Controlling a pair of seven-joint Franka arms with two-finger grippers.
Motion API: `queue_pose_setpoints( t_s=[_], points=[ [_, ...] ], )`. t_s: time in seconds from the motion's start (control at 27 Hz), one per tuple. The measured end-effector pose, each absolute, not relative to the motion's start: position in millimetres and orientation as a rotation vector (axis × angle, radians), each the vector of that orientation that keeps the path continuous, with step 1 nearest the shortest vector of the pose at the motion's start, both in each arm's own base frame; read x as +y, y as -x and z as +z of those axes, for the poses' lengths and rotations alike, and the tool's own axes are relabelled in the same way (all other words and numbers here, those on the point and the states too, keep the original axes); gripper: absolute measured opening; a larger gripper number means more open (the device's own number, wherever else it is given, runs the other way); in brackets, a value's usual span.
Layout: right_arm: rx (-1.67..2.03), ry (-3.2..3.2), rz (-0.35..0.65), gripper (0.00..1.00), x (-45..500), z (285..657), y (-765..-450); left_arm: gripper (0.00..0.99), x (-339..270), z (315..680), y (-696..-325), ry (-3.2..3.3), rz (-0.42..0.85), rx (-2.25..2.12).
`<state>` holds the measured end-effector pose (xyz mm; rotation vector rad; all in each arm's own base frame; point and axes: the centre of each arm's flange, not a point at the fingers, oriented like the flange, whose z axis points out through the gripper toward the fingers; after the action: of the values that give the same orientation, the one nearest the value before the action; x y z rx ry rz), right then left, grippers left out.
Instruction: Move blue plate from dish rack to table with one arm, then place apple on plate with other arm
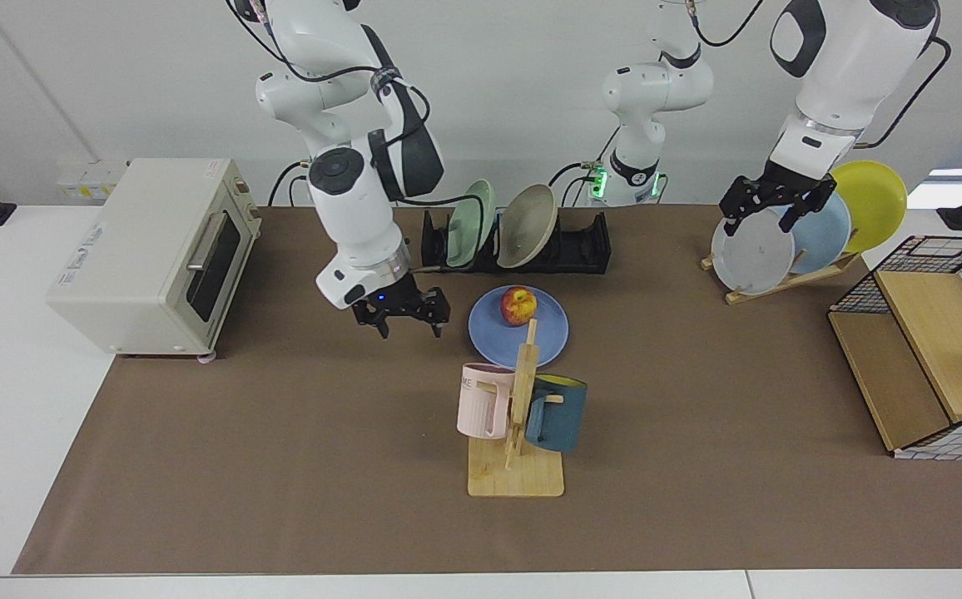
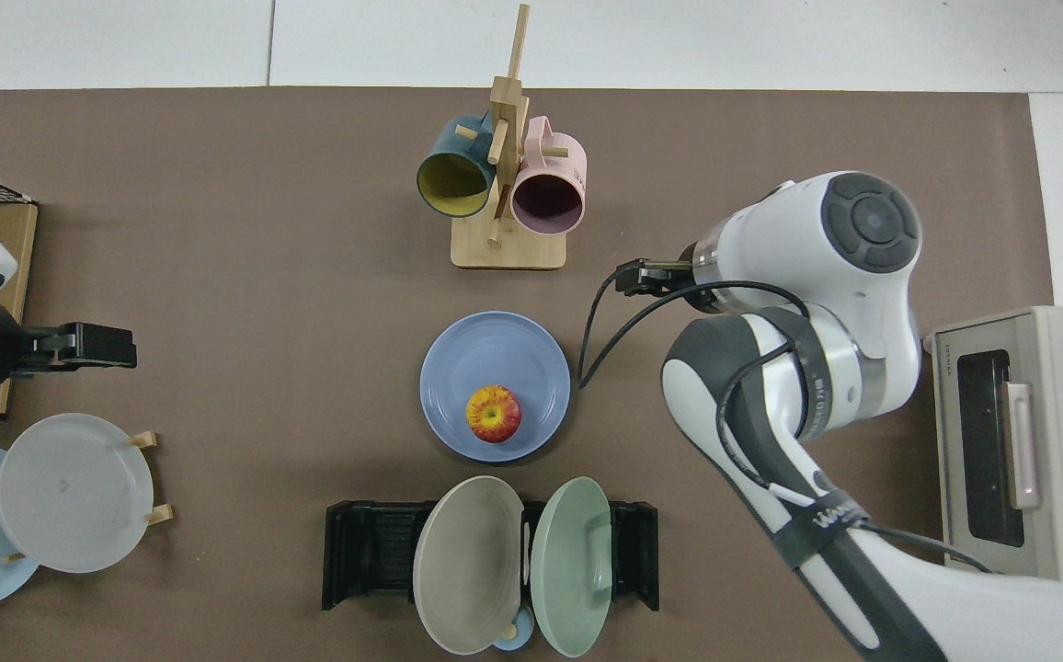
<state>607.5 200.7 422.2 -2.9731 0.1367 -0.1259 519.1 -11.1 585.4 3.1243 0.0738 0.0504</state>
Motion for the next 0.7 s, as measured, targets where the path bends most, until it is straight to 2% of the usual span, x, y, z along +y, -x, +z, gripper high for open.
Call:
queue_pose_setpoints(
  t_s=[0.33,0.52,0.7],
  points=[
    [-0.046,3.046,-0.228,1.0,101,444,-630,0.991,-11,585,-519,-3.124,0.049,0.075],
    [-0.127,3.089,-0.199,1.0,57,470,-623,0.991,-11,585,-519,-3.124,0.049,0.075],
    [-0.14,3.101,-0.147,1.0,38,511,-600,0.991,-11,585,-519,-3.124,0.049,0.075]
  ],
)
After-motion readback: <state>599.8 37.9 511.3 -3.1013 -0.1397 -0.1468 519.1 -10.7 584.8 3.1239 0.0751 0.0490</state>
